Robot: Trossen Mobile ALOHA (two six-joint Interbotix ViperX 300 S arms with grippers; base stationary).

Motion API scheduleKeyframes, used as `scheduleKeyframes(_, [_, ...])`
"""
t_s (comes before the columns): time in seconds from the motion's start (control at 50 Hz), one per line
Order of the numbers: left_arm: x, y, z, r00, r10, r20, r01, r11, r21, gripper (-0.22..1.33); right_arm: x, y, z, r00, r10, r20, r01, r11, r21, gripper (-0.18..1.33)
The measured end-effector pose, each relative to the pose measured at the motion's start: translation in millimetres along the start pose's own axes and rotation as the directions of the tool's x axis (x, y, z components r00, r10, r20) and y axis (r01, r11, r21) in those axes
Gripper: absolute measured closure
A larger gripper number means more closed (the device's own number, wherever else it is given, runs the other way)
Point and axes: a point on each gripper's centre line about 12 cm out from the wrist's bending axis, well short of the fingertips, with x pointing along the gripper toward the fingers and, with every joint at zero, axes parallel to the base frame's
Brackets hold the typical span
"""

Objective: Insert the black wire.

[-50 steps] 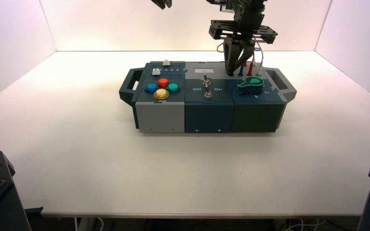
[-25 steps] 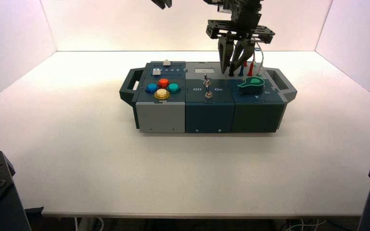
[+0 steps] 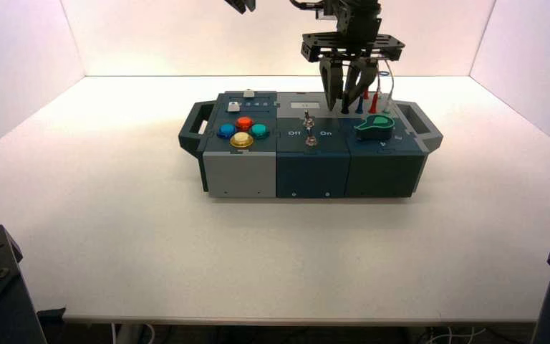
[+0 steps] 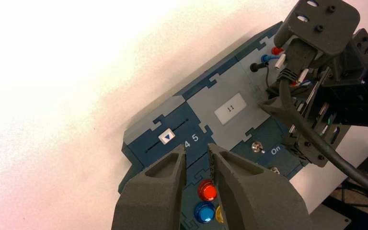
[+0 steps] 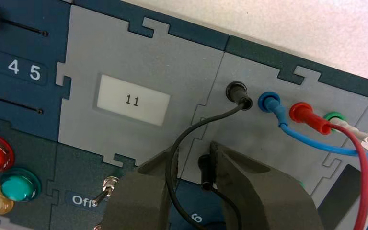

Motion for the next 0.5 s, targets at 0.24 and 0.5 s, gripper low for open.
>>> scheduleKeyframes(0.24, [0.0,-0.4,0.3,1.000,-0.003,0.003,0.003,1.000,-0.002,0.54,-0.9,0.8,4.1,1.000,-0.028,-0.009,0.027,0.9995,-0.015,0.34])
scheduleKeyframes(0.5, [-0.7,-2.1,1.5,1.000,-0.006,0.004,0.006,1.000,0.001,0.54,-0.8,0.0,9.2,0.998,-0.051,-0.031,0.050,0.9984,-0.024,0.29])
